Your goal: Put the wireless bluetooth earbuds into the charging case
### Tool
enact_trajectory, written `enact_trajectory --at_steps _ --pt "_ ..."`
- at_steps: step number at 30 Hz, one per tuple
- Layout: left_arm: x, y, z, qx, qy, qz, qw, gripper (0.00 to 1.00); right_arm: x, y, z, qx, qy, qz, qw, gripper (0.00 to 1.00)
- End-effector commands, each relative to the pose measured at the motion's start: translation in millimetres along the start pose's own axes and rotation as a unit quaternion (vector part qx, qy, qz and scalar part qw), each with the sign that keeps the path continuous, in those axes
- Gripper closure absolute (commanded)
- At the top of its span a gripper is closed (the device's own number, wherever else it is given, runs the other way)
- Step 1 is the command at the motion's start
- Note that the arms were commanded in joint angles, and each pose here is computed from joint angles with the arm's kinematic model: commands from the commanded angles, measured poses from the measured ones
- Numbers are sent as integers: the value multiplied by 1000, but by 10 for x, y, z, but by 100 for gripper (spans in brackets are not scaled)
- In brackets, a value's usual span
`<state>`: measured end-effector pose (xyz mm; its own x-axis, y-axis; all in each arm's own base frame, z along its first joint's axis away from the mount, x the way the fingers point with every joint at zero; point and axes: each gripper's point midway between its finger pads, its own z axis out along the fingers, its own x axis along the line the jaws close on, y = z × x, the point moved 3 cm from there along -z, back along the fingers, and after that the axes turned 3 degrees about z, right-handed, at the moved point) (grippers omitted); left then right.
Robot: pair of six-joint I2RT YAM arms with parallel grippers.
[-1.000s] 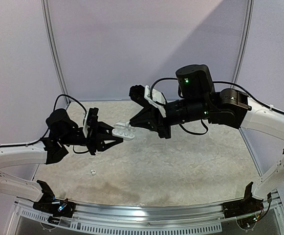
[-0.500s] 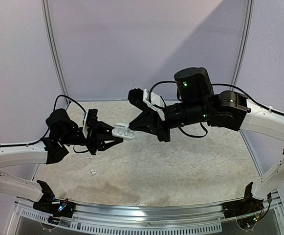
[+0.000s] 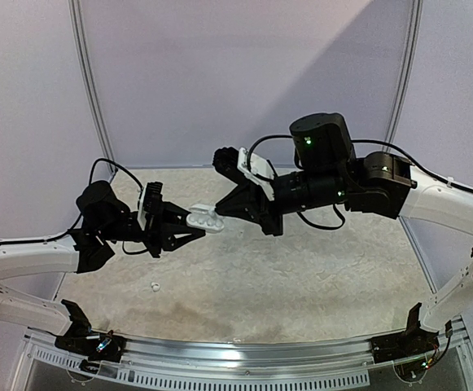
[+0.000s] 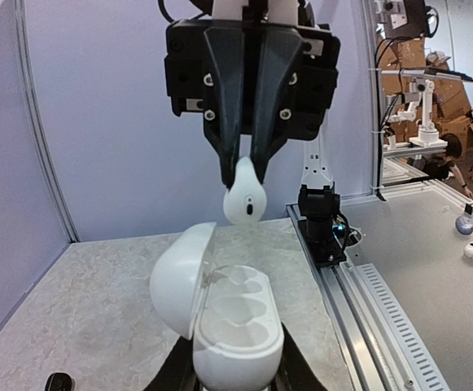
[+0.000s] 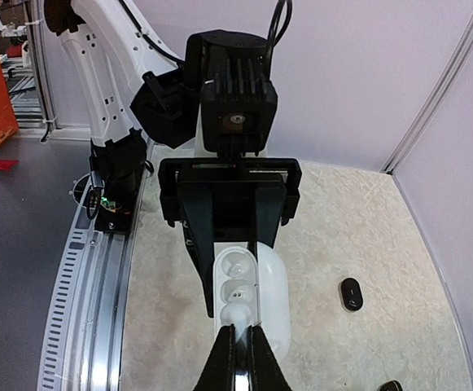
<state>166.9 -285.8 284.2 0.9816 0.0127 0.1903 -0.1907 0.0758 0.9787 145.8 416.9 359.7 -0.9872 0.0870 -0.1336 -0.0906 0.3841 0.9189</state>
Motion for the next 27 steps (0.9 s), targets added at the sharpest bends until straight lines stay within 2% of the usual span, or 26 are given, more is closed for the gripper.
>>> enact_trajectory --at_steps 1,4,9,27 --pt "1 60 20 -8 -1 13 1000 100 22 162 16 -24 -3 -20 1000 100" --pt "4 60 21 -7 2 11 1000 100 25 203 80 -26 -5 -31 999 100" --pt "10 68 20 -7 4 13 1000 100 26 158 271 8 -2 -59 998 100" --pt "16 77 2 -7 14 -6 1000 100 -31 -236 520 97 -27 -65 993 100"
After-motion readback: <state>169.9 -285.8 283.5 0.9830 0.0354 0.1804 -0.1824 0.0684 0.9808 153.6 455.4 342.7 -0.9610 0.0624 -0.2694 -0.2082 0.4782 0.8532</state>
